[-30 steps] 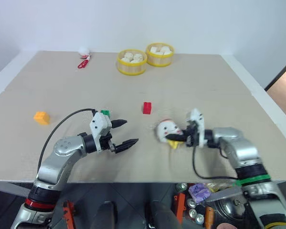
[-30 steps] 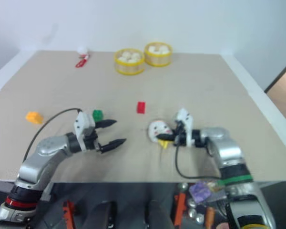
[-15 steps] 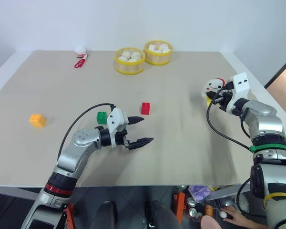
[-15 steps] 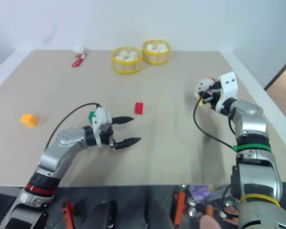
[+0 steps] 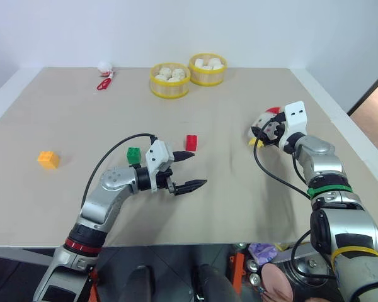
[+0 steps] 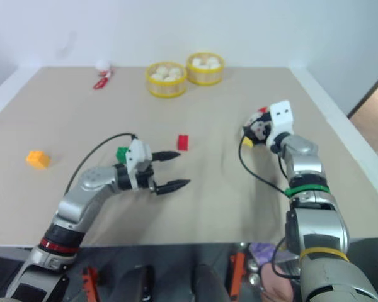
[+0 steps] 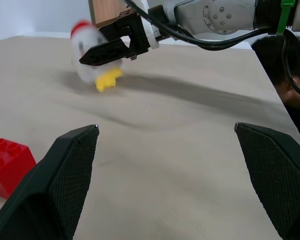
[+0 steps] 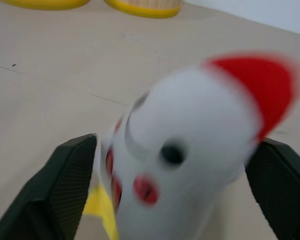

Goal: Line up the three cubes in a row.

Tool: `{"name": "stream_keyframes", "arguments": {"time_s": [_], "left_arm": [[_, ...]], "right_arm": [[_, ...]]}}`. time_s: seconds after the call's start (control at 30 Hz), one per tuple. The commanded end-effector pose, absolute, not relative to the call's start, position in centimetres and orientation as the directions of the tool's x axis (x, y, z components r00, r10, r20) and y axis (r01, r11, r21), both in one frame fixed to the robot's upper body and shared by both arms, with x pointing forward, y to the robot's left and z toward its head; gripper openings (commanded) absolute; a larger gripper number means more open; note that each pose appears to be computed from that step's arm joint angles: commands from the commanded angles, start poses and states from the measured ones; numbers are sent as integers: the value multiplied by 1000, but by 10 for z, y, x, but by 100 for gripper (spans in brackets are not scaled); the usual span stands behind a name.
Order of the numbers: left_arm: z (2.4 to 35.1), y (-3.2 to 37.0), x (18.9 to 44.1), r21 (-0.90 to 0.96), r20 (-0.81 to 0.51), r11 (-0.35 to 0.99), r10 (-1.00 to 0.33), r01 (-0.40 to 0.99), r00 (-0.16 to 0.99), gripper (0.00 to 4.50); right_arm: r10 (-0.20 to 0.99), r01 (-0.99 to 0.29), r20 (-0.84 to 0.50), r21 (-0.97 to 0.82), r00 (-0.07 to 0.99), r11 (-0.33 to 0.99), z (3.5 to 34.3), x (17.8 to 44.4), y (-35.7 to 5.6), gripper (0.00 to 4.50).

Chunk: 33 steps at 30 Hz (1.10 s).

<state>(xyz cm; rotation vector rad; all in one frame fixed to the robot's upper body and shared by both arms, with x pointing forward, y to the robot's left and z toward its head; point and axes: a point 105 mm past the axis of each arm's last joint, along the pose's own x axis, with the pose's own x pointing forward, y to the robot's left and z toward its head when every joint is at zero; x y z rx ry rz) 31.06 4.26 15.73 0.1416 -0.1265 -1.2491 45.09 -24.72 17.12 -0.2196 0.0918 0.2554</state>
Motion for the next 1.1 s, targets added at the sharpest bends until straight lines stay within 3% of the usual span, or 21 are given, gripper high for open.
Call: {"name": "stream_keyframes", "arguments": {"time_s": [0.03,0.77,0.97,1.1], "left_arm": [[167,49,309,200,51,339,-941,919,335,450],[170,57,311,194,67,393,-919,899,388,450],[176,70,306,170,96,442,-897,881,431,450],[177,94,294,170,75,487,-873,857,481,450]], "right_arm": [[262,-256,16,-157,965,954,211,453,-244,446],[264,-259,3,-190,964,947,207,453,-240,446],[432,-414,79,-178,898,893,225,442,-211,446],[635,-612,58,-213,770,762,226,417,-174,446]]}}
